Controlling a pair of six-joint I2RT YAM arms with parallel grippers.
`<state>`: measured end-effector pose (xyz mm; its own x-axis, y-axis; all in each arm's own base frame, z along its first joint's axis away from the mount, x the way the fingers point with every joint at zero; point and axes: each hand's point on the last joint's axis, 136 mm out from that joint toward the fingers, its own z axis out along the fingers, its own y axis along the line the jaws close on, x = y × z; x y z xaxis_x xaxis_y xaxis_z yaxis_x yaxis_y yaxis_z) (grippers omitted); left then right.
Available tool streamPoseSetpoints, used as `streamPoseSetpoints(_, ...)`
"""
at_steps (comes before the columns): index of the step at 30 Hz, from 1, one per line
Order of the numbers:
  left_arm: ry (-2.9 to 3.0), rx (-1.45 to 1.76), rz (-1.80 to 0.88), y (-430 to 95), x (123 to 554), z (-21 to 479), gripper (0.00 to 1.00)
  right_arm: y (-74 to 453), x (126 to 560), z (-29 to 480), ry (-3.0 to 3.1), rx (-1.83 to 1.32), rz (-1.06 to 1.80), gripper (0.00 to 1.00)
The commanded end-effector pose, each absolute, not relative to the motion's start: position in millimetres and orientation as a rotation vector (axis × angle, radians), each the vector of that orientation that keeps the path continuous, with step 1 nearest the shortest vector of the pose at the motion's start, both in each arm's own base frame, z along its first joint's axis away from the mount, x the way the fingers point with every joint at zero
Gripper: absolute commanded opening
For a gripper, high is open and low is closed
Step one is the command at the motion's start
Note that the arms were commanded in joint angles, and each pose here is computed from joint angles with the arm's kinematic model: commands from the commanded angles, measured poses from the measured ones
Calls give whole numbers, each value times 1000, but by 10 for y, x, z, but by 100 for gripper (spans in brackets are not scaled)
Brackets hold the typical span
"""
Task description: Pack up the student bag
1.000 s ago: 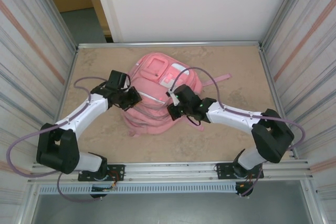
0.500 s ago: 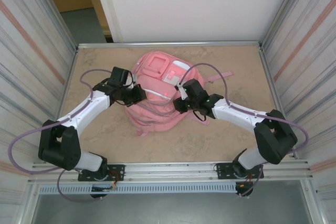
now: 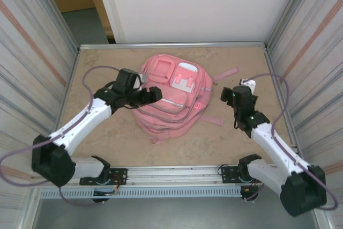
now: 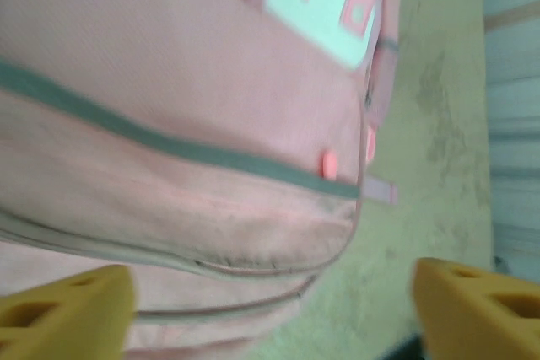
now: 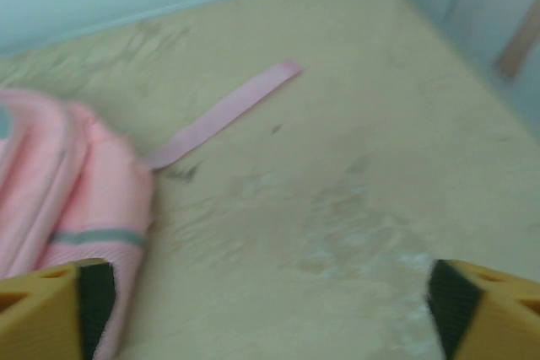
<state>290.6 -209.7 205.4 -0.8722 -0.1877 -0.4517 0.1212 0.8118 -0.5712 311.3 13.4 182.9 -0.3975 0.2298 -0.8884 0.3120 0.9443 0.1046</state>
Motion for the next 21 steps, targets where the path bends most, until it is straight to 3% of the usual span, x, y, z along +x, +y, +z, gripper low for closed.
streamPoseSetpoints(1,2284,26,-495,-1600,3014,2331,99,-172,2999,1928,1873,430,-250,100)
streamPoseSetpoints(8,1975,86,57,-764,3075,1865,99,-53,2985,1569,1856,215,-210,100)
streamPoseSetpoints(14,1933,43,28,-404,3129,1653,99,-12,3113,1506,1792,165,-143,100)
streamPoseSetpoints(21,1792,243,35,-379,3363,1602,99,33,3390,1266,1821,87,-68,100)
